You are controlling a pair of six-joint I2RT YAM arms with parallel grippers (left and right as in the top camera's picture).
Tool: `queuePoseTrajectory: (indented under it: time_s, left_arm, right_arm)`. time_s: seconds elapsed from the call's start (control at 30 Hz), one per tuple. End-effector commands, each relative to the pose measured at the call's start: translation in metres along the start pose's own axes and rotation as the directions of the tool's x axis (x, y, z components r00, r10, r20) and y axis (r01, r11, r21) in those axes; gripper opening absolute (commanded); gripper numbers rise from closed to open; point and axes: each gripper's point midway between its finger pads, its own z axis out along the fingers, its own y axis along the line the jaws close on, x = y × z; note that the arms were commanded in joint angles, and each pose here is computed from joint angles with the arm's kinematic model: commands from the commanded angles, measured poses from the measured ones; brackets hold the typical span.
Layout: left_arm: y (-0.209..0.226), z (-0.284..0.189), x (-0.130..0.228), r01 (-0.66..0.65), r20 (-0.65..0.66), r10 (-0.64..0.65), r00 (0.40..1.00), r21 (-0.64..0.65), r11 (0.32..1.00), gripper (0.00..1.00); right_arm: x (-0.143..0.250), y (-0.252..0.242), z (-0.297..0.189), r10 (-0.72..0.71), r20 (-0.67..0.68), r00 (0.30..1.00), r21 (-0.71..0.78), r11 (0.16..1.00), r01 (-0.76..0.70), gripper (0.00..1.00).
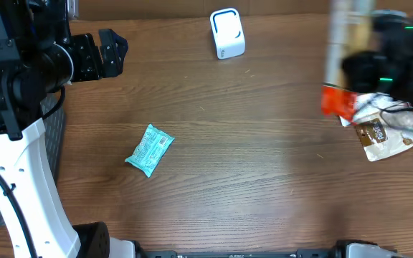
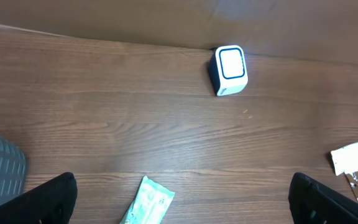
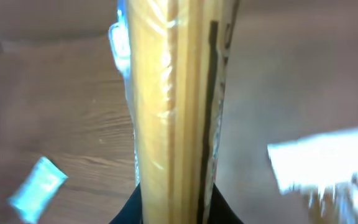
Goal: Scan the item barcode
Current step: 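Carry the spaghetti pack right and release it on the pile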
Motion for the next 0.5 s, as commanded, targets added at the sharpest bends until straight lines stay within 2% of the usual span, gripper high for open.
queuePoseTrajectory:
  time_s: [0.0, 0.17, 0.33, 0.47]
  left_arm:
    - [0.003, -0.002, -0.004, 0.0, 0.013, 0.0, 1.0, -0.008, 1.0, 1.0]
    - [0.003, -0.002, -0.004, 0.0, 0.013, 0.0, 1.0, -0.008, 1.0, 0.99]
    - [0.003, -0.002, -0.004, 0.001, 0.013, -0.001, 1.0, -0.008, 1.0, 1.0]
    - [0.003, -0.002, -0.004, 0.0, 0.013, 0.0, 1.0, -0.008, 1.0, 0.99]
  right_arm:
    - [-0.004, -0.022, -0.019, 0.248, 0.004, 0.969, -0.162, 0.956, -0.244, 0.04]
    - [0.02, -0.125, -0.014, 0.49, 0.084, 0.867, -0.048, 0.871, -0.488, 0.04]
    - [0.058, -0.184, 0.017, 0.598, 0.14, 0.789, -0.03, 0.799, -0.6, 0.04]
    - [0.079, -0.207, 0.048, 0.584, 0.179, 0.792, -0.032, 0.808, -0.588, 0.04]
